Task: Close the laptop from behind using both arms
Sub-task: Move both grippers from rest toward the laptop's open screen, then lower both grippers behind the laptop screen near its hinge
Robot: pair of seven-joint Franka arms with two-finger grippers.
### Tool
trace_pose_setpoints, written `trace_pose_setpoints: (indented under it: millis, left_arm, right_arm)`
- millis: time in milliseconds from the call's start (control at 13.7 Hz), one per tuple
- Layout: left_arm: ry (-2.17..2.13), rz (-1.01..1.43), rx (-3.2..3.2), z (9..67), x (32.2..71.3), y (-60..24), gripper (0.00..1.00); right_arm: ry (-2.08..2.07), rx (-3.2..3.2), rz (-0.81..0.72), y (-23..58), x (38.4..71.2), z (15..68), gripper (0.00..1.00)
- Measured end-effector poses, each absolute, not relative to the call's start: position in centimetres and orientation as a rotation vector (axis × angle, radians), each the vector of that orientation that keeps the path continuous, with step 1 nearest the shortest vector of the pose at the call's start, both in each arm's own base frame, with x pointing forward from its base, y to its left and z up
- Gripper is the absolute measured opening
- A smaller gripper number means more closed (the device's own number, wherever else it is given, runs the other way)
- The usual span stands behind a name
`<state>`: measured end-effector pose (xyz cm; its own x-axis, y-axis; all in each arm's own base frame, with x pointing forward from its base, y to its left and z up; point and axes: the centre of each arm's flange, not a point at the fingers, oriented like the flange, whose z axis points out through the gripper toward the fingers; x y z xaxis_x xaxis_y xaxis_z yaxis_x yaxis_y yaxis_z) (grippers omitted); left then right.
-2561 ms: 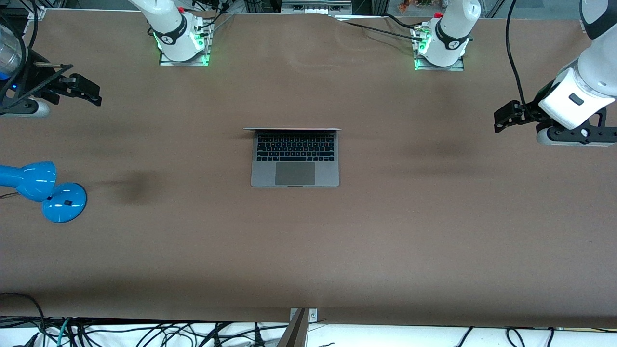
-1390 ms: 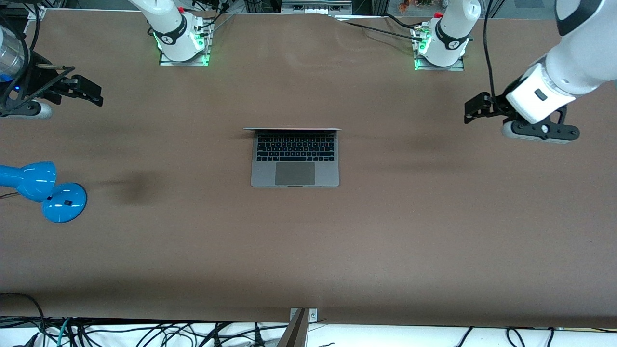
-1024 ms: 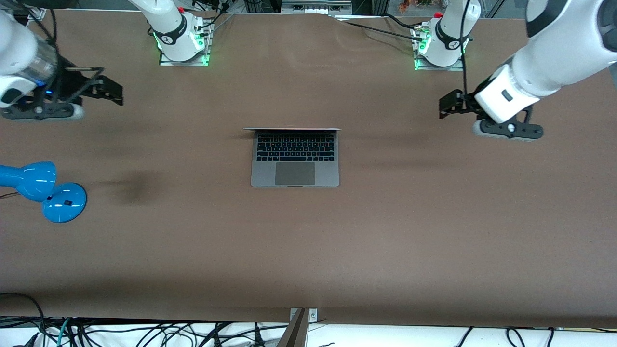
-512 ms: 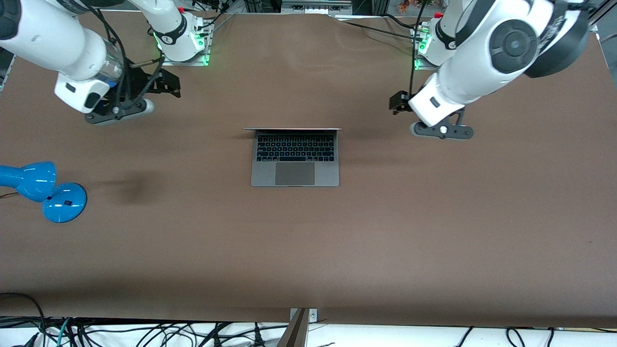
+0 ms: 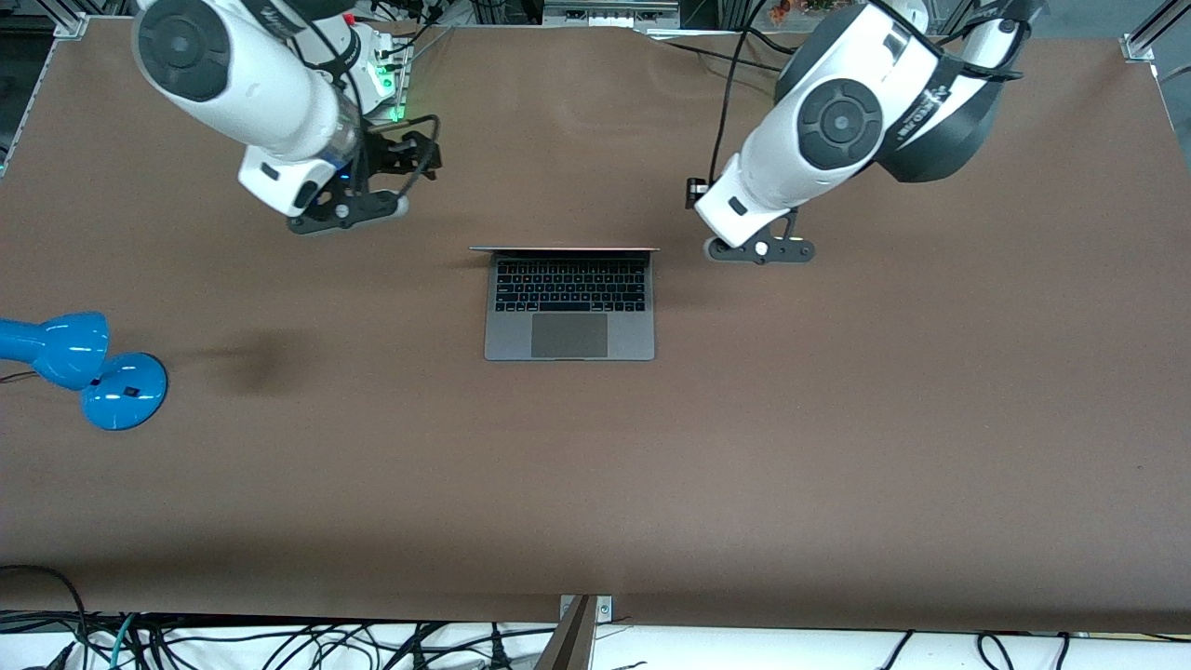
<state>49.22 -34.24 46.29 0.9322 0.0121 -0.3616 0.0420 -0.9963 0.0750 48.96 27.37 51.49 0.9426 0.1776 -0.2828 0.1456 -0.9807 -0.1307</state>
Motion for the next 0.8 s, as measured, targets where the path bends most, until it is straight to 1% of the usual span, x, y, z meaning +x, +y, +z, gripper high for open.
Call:
trace_pose_setpoints:
  millis: [220,293,366,439,512,585,732,805]
  left_arm:
    - [0.192,-0.665,2.965,45.5,47.7,-36.7,0.21]
    - [0.207,-0.696,2.955,45.0,47.3,-37.4,0.10]
    - [0.210,-0.719,2.952,44.6,46.9,-38.0,0.01]
    - [0.209,-0.735,2.950,44.1,46.7,-38.5,0.01]
    - [0.212,-0.742,2.946,43.6,46.7,-38.8,0.01]
    - [0.215,-0.745,2.939,43.1,46.8,-39.0,0.01]
    - [0.220,-0.759,2.923,41.7,47.2,-39.5,0.01]
    - [0.223,-0.769,2.916,40.9,47.4,-39.6,0.01]
  right_arm:
    - [-0.242,-2.984,0.511,27.9,49.4,48.9,0.59]
    - [-0.228,-2.973,0.527,28.3,49.6,48.0,0.49]
    - [-0.195,-2.963,0.540,29.0,49.7,47.1,0.37]
    - [-0.160,-2.960,0.549,29.8,49.8,46.2,0.25]
    - [-0.134,-2.961,0.553,30.7,49.7,45.3,0.16]
    - [-0.123,-2.962,0.558,31.5,49.7,44.4,0.16]
    - [-0.110,-2.961,0.573,32.5,49.8,42.6,0.05]
    - [-0.106,-2.958,0.579,32.7,50.0,41.7,0.05]
